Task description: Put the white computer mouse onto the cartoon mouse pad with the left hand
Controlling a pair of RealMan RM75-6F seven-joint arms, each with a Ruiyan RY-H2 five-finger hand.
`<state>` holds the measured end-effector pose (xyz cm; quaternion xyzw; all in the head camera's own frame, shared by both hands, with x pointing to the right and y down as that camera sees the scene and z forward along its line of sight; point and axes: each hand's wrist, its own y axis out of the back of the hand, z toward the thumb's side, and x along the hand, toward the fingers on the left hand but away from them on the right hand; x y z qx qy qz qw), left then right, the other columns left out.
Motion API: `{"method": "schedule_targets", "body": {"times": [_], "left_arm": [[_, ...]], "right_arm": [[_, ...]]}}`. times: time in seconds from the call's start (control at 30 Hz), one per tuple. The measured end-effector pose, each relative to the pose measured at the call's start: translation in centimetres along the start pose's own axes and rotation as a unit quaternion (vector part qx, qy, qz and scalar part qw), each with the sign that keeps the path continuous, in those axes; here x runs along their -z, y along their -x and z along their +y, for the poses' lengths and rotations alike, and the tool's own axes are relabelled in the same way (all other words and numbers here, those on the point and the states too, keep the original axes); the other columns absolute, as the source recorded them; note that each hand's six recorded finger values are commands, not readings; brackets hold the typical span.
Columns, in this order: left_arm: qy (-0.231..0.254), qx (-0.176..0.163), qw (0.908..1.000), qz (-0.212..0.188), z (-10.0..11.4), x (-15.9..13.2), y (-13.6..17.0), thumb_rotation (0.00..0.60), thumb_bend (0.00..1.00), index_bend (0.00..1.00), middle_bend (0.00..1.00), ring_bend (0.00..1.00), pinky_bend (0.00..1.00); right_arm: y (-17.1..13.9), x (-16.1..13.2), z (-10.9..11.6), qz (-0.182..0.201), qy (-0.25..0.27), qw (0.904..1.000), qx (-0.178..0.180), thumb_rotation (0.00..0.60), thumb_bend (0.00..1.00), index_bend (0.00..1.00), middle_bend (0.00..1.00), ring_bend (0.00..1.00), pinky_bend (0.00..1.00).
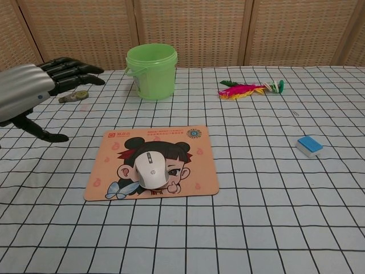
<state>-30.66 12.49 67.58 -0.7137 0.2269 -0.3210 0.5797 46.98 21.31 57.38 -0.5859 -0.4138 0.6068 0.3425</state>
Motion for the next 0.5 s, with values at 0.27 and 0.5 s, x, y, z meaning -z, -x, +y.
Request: {"method": "schedule_targets", "body": {"times": [0.27, 0.5], "left_arm": [[0.082, 0.035, 0.9703, 0.225, 1.3, -1.1, 9.2, 0.600, 0.09, 0.00, 0.00, 0.00, 0.00], [0.057, 0.084, 0.9116, 0.398, 3.0, 1.0, 18.8, 0.600, 0.09, 0.00, 0.00, 0.00, 0.00]], "right_arm": [[0.0, -1.3, -1.4, 0.020, -0.022, 0.9995, -0.015, 0.600, 0.10, 0.08, 0.00, 0.00, 0.00], [-0.5, -2.5, -1.9, 0.039, -0.031, 0.9986, -0.018, 0.600, 0.10, 0.07, 0.00, 0.00, 0.00]]}}
